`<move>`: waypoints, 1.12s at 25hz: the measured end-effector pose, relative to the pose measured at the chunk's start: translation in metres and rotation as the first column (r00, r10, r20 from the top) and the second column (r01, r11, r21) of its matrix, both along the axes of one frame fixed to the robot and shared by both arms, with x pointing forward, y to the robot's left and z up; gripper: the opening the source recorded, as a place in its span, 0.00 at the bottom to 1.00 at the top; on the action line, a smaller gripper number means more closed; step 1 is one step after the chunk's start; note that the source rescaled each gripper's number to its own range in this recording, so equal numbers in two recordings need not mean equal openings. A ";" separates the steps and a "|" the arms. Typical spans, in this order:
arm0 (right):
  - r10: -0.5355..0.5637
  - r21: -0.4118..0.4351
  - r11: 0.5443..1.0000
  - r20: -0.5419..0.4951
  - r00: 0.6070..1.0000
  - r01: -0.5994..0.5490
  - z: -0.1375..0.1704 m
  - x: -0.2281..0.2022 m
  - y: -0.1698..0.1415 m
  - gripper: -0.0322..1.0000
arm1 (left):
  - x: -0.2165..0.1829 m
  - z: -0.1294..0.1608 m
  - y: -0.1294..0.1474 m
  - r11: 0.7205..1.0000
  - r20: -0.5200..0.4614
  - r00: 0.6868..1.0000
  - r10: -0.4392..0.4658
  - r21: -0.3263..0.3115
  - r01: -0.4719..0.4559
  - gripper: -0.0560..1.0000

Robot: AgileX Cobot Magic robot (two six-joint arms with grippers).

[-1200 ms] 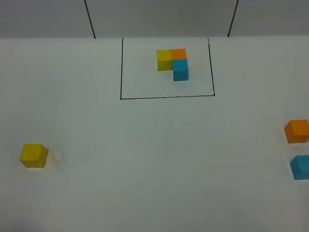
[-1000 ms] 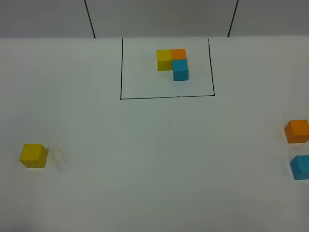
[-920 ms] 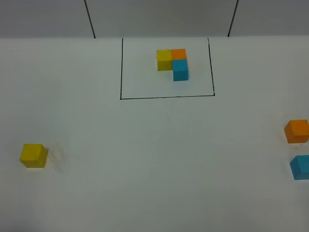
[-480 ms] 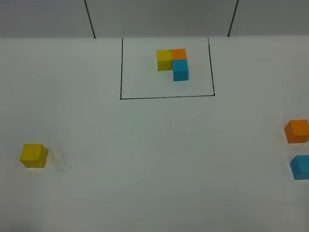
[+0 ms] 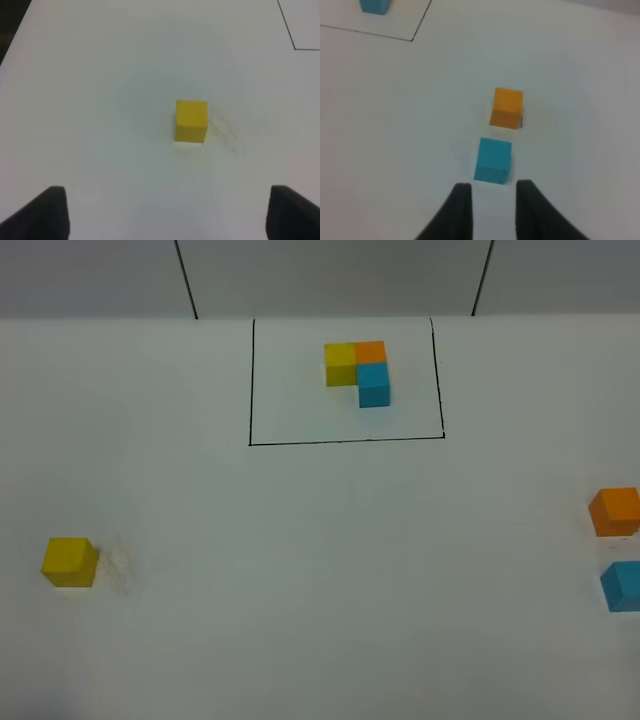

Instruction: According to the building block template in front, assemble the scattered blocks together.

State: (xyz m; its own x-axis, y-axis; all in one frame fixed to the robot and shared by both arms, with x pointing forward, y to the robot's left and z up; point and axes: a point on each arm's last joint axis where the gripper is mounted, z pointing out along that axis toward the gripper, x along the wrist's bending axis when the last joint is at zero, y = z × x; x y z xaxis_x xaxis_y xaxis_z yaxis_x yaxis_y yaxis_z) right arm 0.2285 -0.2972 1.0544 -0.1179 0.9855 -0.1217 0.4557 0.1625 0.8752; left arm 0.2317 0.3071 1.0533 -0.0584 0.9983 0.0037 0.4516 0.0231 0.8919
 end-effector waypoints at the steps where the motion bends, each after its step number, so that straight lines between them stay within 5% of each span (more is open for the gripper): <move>1: 0.000 0.000 1.000 0.000 1.000 0.000 0.000 0.000 0.000 0.27 | 0.000 0.000 0.000 1.000 0.000 1.000 0.000 0.000 0.000 1.00; 28: 0.000 0.000 1.000 0.000 1.000 0.000 0.000 0.000 0.000 0.27 | 0.000 0.000 0.003 0.999 0.001 1.000 0.023 0.034 -0.023 1.00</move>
